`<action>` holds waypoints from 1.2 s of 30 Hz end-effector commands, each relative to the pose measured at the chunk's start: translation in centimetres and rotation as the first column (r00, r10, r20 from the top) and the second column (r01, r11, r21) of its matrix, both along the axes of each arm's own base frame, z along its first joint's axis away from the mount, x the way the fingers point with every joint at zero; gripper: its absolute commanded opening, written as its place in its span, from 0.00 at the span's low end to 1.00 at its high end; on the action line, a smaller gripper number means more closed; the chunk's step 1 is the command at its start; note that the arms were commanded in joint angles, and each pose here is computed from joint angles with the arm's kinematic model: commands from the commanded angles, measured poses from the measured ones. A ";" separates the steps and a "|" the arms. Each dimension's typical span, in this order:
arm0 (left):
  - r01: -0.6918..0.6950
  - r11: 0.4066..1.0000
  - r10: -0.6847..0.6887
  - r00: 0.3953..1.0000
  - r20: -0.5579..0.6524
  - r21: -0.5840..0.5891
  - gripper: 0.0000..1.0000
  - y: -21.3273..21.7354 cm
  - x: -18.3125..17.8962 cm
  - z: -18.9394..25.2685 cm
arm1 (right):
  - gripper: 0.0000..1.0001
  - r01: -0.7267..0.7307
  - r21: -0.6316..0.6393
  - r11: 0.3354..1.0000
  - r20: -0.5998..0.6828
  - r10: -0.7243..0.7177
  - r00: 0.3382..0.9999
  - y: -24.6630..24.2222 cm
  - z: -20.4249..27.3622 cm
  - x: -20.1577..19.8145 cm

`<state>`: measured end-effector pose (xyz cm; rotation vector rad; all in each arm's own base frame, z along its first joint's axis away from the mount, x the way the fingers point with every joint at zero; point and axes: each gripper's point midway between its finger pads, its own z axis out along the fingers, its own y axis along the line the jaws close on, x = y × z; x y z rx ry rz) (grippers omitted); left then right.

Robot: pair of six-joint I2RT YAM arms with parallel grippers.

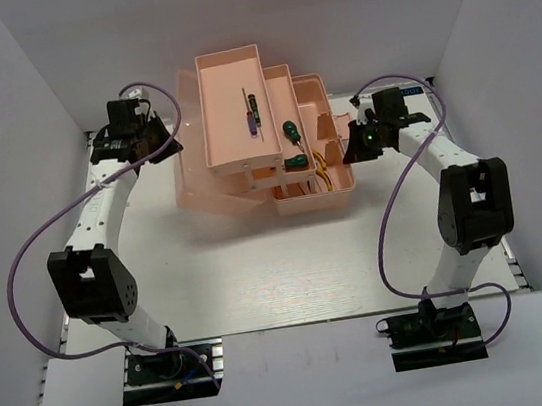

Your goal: Sort the tools into containers

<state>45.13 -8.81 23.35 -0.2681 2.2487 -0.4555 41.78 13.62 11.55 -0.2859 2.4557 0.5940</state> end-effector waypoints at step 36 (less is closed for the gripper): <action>0.437 0.889 -0.423 0.899 0.116 -0.138 0.00 -28.6 -2.3 1.6 | 0.00 -0.080 0.019 0.997 -0.124 0.082 0.989 4.4 0.2 -5.2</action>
